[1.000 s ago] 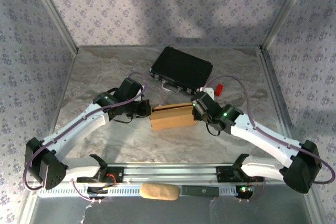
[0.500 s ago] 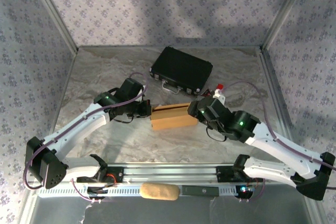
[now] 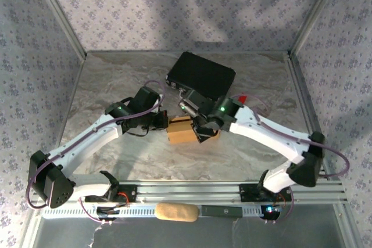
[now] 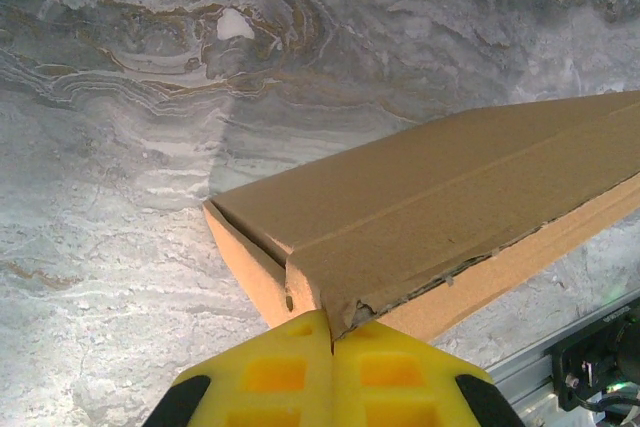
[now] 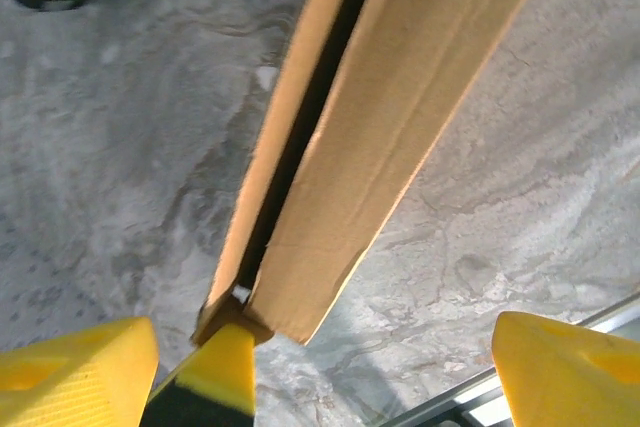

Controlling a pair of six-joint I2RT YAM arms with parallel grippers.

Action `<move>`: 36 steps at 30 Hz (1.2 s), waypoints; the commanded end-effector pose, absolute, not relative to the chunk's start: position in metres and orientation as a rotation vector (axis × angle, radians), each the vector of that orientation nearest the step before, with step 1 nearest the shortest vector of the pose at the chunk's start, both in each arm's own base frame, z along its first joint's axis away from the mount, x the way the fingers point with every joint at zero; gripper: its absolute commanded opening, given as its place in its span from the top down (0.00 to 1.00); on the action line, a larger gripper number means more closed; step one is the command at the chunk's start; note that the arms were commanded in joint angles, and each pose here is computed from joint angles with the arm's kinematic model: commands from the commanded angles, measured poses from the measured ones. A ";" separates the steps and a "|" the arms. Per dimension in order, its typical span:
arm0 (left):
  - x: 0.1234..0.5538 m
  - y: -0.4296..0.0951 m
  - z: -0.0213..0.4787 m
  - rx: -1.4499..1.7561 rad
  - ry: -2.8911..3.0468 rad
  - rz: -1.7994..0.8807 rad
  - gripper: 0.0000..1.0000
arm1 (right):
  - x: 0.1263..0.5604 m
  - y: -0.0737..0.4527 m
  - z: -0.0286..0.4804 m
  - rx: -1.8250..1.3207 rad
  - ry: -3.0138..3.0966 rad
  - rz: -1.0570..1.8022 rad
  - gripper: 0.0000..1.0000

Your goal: Fold the paper box

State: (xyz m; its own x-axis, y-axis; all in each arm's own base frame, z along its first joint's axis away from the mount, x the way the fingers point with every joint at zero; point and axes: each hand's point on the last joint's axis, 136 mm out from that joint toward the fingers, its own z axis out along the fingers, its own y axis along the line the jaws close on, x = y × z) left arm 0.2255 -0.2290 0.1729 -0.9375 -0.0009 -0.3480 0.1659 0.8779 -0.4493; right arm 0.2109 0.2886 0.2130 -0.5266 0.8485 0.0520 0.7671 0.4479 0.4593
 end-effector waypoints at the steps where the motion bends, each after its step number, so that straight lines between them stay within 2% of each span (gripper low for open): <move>1: 0.221 -0.227 0.168 0.140 2.736 -0.651 1.00 | 0.201 0.289 0.197 1.665 2.523 0.547 0.11; 13: 0.220 -0.228 0.167 0.153 2.735 -0.646 1.00 | 0.217 0.313 0.164 1.820 2.534 0.439 0.09; 18: 0.220 -0.229 0.167 0.158 2.738 -0.644 1.00 | 0.225 0.316 0.156 1.816 2.502 0.451 0.14; 22: 0.220 -0.229 0.167 0.157 2.738 -0.642 1.00 | 0.227 0.301 0.164 1.780 2.439 0.445 0.14; 28: 0.220 -0.229 0.165 0.159 2.742 -0.634 1.00 | 0.229 0.286 0.206 1.660 2.311 0.524 0.11; 36: 0.221 -0.231 0.165 0.162 2.744 -0.633 1.00 | 0.222 0.290 0.200 1.672 2.364 0.515 0.04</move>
